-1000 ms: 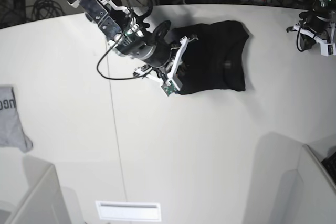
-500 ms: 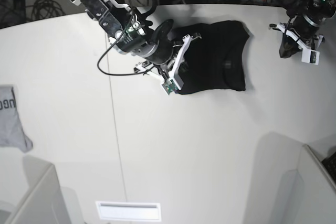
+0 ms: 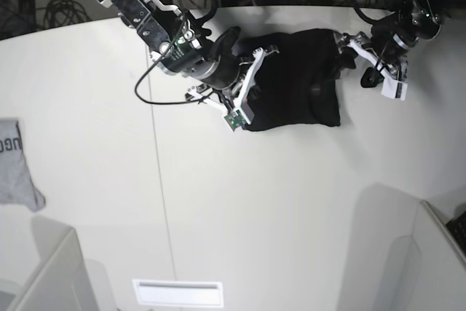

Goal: Fold the T-shirt properly
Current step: 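Release the left gripper and press the folded bundle flat with the right gripper, then grasp the bundle with the left gripper and rotate it upright on the table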

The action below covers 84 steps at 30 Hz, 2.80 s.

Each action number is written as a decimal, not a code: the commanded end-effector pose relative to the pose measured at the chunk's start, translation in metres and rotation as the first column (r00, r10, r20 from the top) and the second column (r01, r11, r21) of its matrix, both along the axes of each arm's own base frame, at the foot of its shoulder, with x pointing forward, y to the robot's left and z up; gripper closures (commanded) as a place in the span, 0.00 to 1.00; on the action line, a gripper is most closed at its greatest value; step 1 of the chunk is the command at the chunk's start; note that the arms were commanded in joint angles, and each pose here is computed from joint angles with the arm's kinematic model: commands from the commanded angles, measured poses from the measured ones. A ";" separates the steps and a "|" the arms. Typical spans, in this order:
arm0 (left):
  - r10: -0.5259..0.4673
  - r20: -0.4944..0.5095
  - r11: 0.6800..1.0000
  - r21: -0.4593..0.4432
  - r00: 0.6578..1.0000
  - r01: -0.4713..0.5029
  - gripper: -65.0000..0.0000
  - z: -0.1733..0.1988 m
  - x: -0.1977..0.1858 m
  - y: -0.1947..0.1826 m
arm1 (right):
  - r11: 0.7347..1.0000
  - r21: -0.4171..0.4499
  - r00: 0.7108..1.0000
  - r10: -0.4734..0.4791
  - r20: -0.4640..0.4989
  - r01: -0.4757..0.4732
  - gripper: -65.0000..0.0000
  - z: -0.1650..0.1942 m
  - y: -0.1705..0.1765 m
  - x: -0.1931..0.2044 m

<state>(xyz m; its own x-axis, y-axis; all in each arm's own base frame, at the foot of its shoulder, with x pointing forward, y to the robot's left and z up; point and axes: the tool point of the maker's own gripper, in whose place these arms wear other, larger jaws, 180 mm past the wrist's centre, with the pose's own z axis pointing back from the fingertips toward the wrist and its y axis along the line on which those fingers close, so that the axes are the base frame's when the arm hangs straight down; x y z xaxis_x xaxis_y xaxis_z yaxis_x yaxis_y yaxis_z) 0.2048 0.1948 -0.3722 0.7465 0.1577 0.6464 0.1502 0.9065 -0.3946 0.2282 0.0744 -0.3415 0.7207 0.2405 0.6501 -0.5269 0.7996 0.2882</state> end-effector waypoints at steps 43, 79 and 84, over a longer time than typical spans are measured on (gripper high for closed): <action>-0.416 -0.203 0.795 0.392 0.886 0.463 1.00 -0.049 0.046 -0.046 | 0.791 -0.013 0.791 -0.611 0.031 0.612 1.00 -0.022 -0.183 0.033; -0.944 -0.222 -0.006 0.753 0.245 0.658 1.00 -0.026 0.120 -0.191 | 0.618 -0.070 0.621 -0.782 0.046 0.783 1.00 -0.028 -0.264 0.018; -0.951 -0.269 -0.100 0.734 0.153 0.672 1.00 -0.029 0.111 -0.193 | 0.611 -0.052 0.613 -0.790 0.026 0.790 1.00 -0.029 -0.256 0.019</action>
